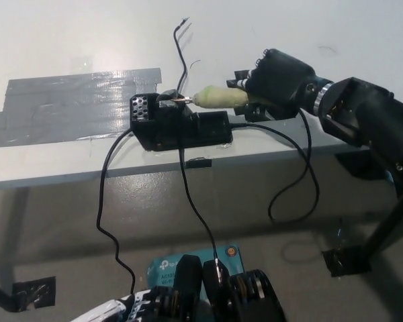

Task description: The robot uses its right hand to grab and lift the soldering gun kept on the middle of the table and puts it in its base

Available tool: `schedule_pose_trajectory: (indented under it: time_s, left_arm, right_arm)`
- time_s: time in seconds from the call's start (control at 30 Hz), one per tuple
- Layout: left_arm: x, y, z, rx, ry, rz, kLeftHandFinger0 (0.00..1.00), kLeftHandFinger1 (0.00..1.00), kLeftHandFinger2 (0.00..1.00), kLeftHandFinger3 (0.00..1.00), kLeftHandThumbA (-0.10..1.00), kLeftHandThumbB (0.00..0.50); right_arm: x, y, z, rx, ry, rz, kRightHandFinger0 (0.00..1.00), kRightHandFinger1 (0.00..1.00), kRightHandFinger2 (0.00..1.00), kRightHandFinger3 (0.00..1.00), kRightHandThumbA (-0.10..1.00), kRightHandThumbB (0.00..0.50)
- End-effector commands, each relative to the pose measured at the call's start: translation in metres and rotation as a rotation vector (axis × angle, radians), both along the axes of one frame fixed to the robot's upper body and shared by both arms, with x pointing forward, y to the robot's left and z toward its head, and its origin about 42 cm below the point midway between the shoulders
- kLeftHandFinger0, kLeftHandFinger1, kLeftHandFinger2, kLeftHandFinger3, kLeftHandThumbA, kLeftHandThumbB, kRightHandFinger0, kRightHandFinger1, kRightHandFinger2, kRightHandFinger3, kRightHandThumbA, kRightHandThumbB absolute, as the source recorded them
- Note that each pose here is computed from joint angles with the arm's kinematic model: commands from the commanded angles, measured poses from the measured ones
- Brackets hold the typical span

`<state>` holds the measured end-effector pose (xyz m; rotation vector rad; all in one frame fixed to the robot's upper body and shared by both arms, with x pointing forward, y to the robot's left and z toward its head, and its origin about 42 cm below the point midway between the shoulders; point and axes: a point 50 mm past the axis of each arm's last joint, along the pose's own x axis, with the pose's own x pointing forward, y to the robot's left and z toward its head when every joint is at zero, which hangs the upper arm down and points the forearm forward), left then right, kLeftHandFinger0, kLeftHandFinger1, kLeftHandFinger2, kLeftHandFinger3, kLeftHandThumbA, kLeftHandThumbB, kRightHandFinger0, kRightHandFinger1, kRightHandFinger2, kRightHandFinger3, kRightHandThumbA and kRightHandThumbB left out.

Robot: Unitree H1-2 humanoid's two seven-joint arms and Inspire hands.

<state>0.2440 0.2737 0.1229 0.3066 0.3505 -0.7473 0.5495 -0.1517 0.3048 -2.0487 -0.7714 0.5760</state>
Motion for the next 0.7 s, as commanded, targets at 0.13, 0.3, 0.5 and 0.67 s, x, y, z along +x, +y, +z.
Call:
schedule_pose_trajectory:
  time_s: [0.13,0.3,0.5,0.67]
  left_arm:
    - [0.006,-0.003,0.014,-0.005,-0.06,-0.05,1.0,1.0,1.0,1.0,0.72,0.183]
    - [0.009,-0.003,0.013,-0.001,-0.063,-0.06,1.0,1.0,1.0,1.0,0.71,0.172]
    - [0.01,-0.004,0.015,0.004,-0.057,-0.062,1.0,1.0,1.0,1.0,0.72,0.184]
    - [0.009,-0.006,0.014,-0.004,-0.05,-0.066,1.0,1.0,1.0,1.0,0.7,0.179]
  right_arm:
    - [0.011,0.028,0.079,0.044,-0.215,0.119,0.0,0.0,0.29,0.21,0.1,0.13]
    - [0.012,0.027,0.083,0.016,-0.214,0.113,0.0,0.0,0.32,0.23,0.06,0.189]
    - [0.007,0.032,0.076,-0.014,-0.209,0.161,0.0,0.0,0.26,0.31,0.02,0.204]
    - [0.003,0.026,0.063,-0.033,-0.195,0.141,0.0,0.0,0.27,0.17,0.15,0.146]
